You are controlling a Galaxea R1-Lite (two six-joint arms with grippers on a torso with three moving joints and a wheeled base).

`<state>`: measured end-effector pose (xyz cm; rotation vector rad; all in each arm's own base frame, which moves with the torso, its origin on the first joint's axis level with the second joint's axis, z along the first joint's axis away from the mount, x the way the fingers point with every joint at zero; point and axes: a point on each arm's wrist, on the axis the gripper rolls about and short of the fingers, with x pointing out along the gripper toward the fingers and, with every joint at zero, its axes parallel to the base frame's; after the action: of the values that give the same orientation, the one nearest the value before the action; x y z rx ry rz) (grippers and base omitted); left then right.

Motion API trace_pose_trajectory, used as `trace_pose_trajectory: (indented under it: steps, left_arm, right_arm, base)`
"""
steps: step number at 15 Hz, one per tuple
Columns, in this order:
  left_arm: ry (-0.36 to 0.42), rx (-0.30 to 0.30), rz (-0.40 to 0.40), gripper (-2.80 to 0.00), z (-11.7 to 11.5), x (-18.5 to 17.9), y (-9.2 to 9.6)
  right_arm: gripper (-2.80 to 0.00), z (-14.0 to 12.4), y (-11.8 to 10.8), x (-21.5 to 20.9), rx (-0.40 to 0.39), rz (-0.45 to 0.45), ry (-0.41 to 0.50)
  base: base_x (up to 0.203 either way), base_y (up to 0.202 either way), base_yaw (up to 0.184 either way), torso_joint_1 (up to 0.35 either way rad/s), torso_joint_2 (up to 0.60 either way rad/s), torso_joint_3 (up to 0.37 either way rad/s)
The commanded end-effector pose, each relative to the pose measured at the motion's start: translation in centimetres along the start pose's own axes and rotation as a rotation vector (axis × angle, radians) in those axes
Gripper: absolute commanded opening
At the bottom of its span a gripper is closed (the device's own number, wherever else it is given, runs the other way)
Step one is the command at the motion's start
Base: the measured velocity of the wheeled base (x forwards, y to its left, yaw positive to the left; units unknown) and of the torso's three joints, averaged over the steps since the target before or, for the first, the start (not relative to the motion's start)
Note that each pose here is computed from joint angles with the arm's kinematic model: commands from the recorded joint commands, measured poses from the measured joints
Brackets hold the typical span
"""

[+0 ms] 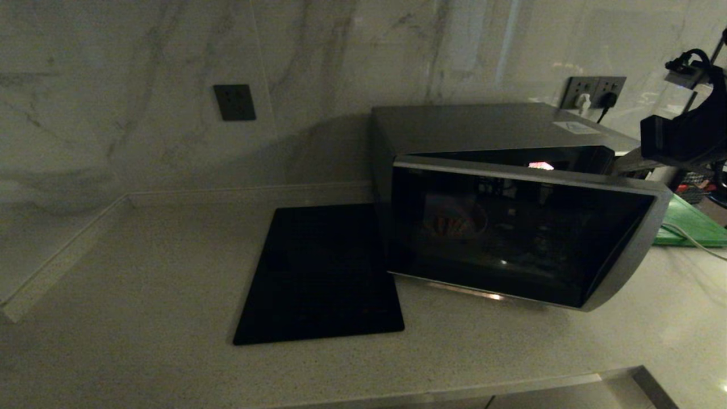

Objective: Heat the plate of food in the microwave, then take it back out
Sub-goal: Open the microwave oven

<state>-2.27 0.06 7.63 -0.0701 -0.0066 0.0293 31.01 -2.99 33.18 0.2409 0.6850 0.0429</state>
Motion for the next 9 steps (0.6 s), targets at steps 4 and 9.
trace_pose_trajectory:
  steps: [4, 9]
  left_arm:
    - [-0.001, -0.001, 0.000, -2.80, 0.0, 0.0, 0.0]
    - [-0.001, -0.001, 0.000, -2.80, 0.0, 0.0, 0.0]
  right_arm:
    - [-2.80, -1.4, 1.9, -4.4, -0.021, 0.057, 0.020]
    - [-2.80, -1.9, 2.0, -4.4, -0.017, 0.064, 0.069]
  base:
    - [0.000, 0.000, 0.000, 0.000, 0.00, 0.000]
    - [0.000, 0.000, 0.000, 0.000, 0.00, 0.000]
